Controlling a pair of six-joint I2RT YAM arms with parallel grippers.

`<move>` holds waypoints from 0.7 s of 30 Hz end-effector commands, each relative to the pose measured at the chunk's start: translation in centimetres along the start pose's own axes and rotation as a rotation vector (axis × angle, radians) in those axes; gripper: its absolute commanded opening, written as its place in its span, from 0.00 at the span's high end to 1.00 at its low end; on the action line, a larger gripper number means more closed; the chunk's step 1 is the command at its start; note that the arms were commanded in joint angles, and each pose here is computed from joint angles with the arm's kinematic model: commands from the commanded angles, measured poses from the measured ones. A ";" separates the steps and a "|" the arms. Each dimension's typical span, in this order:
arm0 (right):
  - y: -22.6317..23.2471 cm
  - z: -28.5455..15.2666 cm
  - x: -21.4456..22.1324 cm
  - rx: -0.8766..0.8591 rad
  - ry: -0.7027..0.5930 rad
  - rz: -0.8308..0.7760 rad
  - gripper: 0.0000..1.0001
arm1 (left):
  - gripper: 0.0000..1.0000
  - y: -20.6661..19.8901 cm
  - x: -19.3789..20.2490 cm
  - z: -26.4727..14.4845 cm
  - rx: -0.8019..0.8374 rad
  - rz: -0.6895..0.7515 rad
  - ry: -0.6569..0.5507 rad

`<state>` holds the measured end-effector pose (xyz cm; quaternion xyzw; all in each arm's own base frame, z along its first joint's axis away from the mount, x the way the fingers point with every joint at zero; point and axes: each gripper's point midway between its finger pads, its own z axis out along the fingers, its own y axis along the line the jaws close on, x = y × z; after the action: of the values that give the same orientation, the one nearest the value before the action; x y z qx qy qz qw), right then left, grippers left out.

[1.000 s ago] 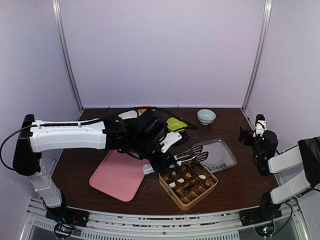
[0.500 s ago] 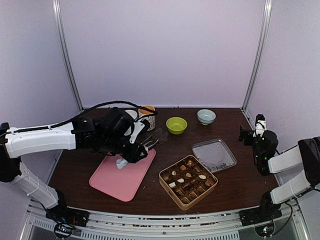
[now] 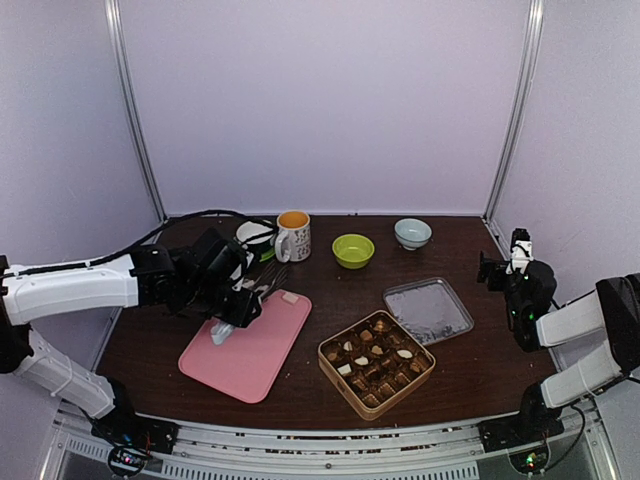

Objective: Pack the chocolate
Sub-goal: Pick up the fake chocolate from the plate.

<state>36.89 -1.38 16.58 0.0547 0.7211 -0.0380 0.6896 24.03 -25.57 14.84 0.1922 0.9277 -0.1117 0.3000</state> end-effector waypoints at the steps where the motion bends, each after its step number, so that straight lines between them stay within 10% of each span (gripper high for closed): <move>1: 0.0 0.2 -0.8 -0.001 -0.025 0.000 0.00 | 0.61 1.0 -0.4 0.6 -0.054 -0.061 -0.014; 21: 0.0 0.3 -0.9 0.000 -0.026 0.000 0.00 | 0.61 0.2 1.1 5.2 -0.065 -0.090 0.113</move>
<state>36.89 -1.38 16.58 0.0547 0.7211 -0.0380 0.6896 24.71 -25.19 8.72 0.1564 0.9583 -0.0588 0.2318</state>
